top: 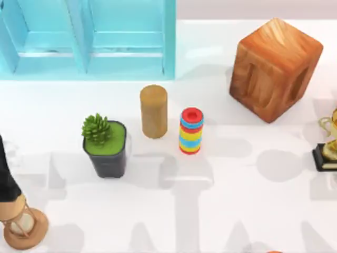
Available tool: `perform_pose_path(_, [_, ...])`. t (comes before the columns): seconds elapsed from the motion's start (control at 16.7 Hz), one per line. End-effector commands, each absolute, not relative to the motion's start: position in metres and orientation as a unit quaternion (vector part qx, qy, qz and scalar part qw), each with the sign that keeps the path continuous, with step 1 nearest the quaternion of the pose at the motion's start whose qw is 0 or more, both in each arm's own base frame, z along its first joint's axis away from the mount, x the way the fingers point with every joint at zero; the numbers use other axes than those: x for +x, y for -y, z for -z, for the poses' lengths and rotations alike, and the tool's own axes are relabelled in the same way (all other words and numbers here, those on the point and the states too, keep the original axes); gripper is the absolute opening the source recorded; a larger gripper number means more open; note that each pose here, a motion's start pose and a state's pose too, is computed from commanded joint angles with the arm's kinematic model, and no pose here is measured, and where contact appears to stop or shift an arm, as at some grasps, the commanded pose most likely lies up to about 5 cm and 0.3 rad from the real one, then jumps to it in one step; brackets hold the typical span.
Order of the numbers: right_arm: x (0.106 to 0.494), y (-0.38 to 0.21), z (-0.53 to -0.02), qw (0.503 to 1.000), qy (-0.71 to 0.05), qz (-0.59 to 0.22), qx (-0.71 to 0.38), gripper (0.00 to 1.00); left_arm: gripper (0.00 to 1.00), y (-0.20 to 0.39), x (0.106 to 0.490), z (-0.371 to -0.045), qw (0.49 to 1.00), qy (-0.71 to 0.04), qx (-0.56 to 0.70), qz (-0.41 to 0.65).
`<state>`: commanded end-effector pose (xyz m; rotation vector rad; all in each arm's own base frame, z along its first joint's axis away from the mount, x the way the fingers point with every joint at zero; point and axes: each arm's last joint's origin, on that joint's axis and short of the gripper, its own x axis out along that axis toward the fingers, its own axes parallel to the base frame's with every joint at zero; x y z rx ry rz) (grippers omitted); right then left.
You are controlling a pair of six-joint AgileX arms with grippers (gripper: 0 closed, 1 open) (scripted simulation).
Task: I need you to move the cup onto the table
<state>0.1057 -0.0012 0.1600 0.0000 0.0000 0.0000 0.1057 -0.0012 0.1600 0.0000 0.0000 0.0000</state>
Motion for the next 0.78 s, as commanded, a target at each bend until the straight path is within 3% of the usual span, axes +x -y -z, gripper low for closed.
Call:
perform_pose_path(0.36, [0.107,0.004,-0.172,0.999,-0.044,0.014,-0.013,1.00,1.00,0.001,0.106,-0.160,1.000,0.000,0.000,0.000])
perform_pose_path(0.78, [0.133,0.022,-0.226,0.967,-0.240,0.061,-0.057,1.00,1.00,0.001,0.106,-0.160,1.000,0.000,0.000,0.000])
